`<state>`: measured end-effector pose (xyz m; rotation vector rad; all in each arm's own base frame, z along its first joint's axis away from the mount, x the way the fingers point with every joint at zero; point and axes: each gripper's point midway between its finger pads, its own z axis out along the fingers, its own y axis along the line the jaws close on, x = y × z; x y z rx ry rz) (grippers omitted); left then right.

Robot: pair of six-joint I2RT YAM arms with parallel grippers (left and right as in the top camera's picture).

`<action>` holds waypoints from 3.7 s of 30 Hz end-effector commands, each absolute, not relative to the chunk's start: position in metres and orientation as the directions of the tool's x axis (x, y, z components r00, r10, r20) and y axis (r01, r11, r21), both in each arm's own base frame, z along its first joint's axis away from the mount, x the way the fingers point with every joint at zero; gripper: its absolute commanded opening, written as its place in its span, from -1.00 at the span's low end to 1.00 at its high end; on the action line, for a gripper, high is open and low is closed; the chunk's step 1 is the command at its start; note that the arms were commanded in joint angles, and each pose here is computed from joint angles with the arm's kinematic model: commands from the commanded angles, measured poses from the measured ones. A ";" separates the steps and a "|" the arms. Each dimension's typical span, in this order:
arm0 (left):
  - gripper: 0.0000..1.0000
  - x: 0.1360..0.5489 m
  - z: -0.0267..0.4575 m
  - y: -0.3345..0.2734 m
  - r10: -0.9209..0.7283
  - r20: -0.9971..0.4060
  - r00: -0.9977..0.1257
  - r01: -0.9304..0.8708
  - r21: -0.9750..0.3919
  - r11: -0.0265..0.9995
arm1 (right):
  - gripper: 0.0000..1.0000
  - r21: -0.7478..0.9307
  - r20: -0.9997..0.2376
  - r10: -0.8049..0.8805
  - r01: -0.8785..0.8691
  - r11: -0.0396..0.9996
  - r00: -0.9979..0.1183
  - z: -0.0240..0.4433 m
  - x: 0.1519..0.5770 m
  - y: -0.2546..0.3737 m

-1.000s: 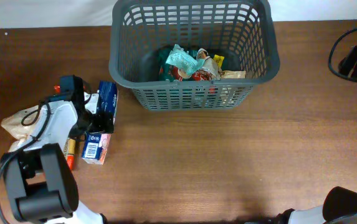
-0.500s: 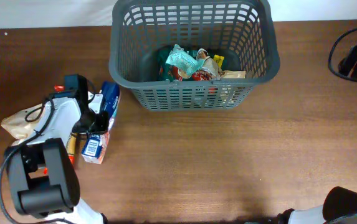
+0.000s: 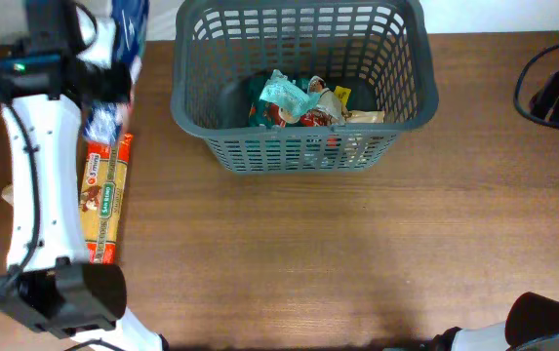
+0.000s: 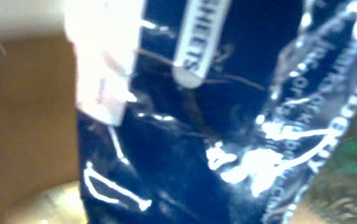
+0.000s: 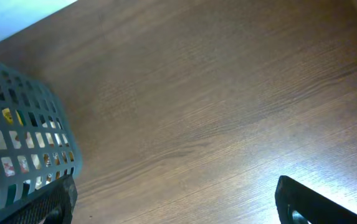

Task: Pack container
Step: 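Lift the blue box and place it into the basket, then grasp the orange-red spaghetti pack with the left gripper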

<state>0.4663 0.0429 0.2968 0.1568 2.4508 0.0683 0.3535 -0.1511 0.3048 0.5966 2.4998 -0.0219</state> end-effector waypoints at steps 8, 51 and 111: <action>-0.96 0.466 0.411 -0.117 0.802 -0.590 -0.091 0.582 0.622 0.524 | 0.98 0.122 -0.531 0.415 0.418 0.900 -0.739 0.306 0.353 -0.150; 0.94 0.449 0.415 -0.134 0.811 -0.499 -0.306 0.462 0.667 0.585 | 0.98 0.122 -0.531 0.415 0.418 0.900 -0.739 0.306 0.353 -0.150; 0.93 0.332 -0.015 0.157 0.000 -0.027 -1.000 -0.004 0.148 0.989 | 0.98 0.122 -0.531 0.415 0.418 0.900 -0.739 0.306 0.353 -0.150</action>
